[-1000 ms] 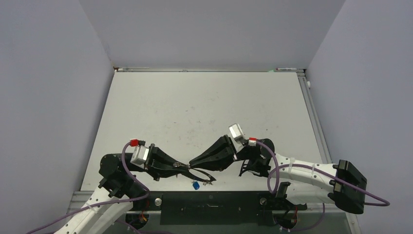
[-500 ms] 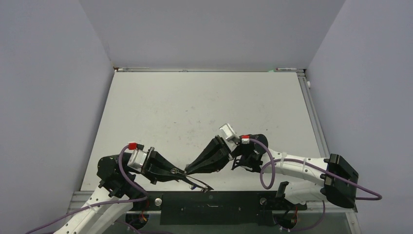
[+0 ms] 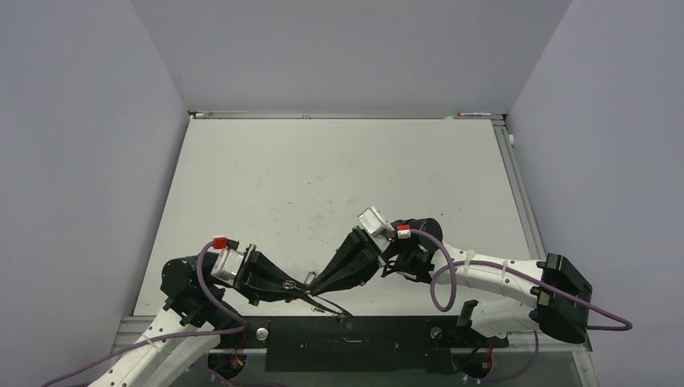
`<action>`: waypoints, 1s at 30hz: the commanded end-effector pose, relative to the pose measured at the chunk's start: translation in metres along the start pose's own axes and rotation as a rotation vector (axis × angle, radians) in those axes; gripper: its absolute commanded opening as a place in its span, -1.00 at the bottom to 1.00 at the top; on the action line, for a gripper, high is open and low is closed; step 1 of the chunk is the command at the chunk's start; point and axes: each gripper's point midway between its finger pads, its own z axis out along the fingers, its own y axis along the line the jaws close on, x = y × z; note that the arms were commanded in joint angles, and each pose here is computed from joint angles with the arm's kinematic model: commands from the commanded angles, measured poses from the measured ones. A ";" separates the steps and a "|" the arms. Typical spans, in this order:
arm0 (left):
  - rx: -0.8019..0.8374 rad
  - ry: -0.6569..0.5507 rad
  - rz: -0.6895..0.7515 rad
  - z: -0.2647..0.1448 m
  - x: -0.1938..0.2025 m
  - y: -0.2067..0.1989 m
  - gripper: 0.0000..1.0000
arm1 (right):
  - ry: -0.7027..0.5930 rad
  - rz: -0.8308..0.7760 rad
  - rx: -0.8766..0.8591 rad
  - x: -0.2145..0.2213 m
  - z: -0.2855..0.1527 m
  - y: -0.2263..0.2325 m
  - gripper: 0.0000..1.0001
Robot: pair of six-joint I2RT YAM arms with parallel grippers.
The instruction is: Put the keys on the keyring
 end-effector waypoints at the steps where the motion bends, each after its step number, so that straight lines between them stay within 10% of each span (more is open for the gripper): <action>1: -0.021 -0.040 0.047 0.003 -0.017 0.003 -1.00 | 0.004 -0.058 -0.072 -0.013 0.005 0.012 -0.89; 22: -0.071 -0.024 0.061 0.002 -0.017 0.010 -1.00 | 0.198 -0.037 -0.102 -0.005 0.009 -0.020 -0.89; 30: -0.144 -0.031 0.086 -0.002 -0.021 0.020 0.38 | 0.287 -0.072 0.022 0.002 -0.007 -0.027 -0.89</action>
